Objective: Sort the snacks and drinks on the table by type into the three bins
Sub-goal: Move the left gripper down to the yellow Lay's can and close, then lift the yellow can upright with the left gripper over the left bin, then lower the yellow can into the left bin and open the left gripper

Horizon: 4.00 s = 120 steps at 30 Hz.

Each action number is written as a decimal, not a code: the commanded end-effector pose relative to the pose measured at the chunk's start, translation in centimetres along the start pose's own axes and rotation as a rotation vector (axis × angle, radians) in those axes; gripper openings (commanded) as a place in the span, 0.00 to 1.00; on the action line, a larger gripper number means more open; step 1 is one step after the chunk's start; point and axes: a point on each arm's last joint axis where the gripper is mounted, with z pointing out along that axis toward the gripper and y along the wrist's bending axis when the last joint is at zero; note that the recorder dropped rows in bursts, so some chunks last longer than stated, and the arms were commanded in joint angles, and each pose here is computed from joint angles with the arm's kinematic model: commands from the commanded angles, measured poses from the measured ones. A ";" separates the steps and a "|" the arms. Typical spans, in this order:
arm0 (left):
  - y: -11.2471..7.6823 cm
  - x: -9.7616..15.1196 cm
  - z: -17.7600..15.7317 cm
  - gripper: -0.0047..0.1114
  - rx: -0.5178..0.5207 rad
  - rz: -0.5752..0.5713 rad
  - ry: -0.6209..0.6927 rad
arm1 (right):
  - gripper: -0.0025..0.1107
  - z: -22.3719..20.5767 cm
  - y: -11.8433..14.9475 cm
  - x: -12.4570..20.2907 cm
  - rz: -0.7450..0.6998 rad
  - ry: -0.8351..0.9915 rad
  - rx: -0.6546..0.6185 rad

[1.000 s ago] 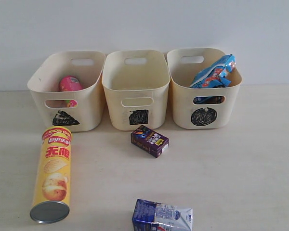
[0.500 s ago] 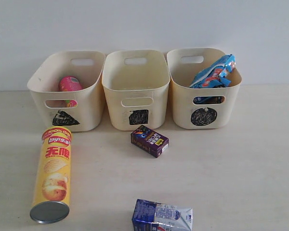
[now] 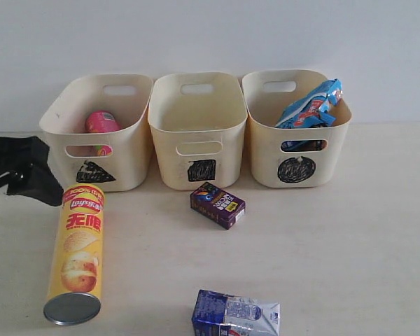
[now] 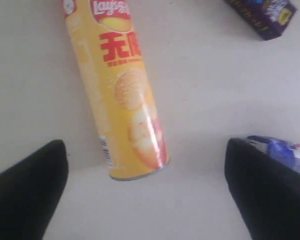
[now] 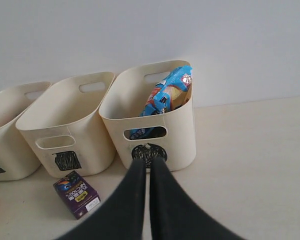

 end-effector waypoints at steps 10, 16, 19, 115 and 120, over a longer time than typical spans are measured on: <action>1.4 -4.6 8.8 0.73 -0.156 -0.063 0.087 | 0.02 -0.1 0.0 0.1 -0.016 0.001 -0.004; 1.8 -5.3 12.4 0.73 -0.157 -0.104 0.120 | 0.02 -0.1 0.0 0.1 -0.016 0.001 -0.004; 2.0 -5.2 14.1 0.73 -0.147 -0.134 0.141 | 0.02 -0.1 0.0 0.1 -0.015 0.003 -0.005; -2.2 -20.1 4.0 0.24 -0.066 0.142 -0.560 | 0.02 0.2 0.0 0.4 -0.038 0.026 -0.003; -2.0 -20.1 4.9 0.71 -0.071 0.140 -0.540 | 0.02 0.2 0.0 0.4 -0.038 0.026 -0.003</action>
